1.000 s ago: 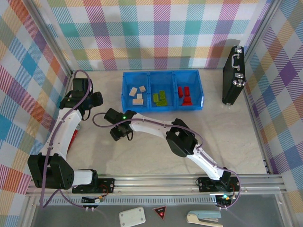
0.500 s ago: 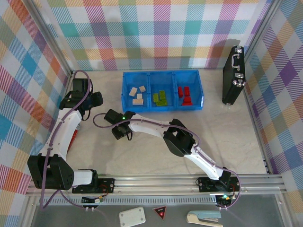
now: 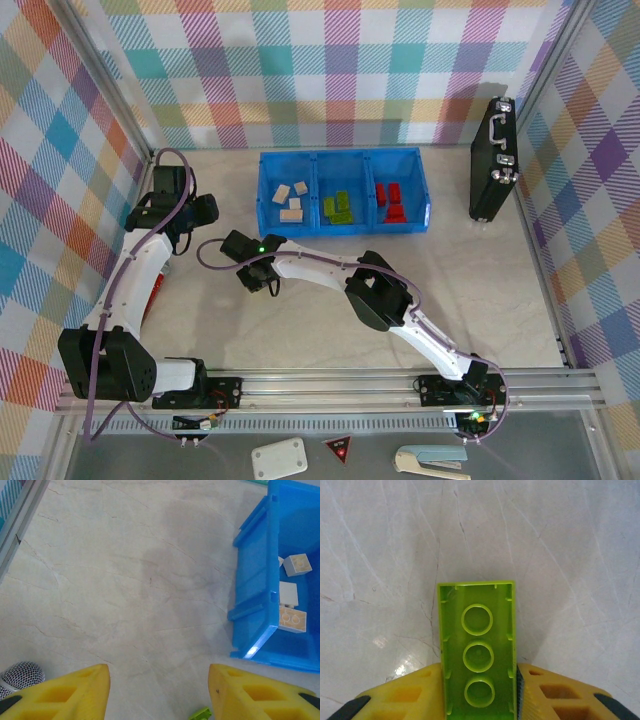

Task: Sort the legos into containers by color
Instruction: Pick up the lego from the middle-left of the table, then place the lego in the container.

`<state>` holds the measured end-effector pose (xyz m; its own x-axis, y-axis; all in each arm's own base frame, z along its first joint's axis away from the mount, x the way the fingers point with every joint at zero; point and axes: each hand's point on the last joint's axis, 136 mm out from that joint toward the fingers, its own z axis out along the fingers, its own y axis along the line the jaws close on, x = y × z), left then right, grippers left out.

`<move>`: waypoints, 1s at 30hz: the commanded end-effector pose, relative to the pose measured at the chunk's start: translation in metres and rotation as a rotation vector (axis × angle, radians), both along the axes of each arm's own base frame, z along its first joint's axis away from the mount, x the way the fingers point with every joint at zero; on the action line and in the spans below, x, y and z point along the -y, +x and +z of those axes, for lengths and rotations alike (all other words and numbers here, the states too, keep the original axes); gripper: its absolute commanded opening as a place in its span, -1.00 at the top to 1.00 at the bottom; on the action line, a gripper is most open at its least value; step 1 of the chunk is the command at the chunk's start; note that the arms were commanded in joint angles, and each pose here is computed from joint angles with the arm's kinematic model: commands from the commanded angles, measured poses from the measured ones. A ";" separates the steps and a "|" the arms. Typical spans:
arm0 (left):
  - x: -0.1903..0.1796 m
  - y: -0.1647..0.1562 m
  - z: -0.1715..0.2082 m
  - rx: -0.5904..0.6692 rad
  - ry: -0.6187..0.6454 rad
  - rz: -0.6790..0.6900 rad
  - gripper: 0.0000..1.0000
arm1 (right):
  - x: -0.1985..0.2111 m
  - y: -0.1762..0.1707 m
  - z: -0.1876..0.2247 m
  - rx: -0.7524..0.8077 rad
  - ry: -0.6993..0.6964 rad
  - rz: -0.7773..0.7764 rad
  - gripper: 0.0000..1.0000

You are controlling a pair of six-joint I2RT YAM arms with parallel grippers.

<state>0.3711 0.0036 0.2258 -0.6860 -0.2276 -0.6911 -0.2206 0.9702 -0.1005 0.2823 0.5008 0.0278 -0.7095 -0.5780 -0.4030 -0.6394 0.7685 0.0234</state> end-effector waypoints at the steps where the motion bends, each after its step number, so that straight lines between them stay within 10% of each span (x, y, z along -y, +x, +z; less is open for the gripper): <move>1: -0.003 0.001 0.007 0.028 -0.005 0.001 -0.09 | 0.004 0.001 0.021 0.035 0.011 -0.008 0.29; 30: 0.001 0.002 0.007 0.029 -0.023 -0.017 -0.09 | 0.151 -0.014 0.109 0.071 -0.012 -0.216 0.31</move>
<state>0.3713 0.0004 0.2255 -0.6897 -0.2289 -0.6869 -0.2068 0.9715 -0.1161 0.2625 0.3706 0.1204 -0.7548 -0.4905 -0.4356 -0.5296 0.8475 -0.0365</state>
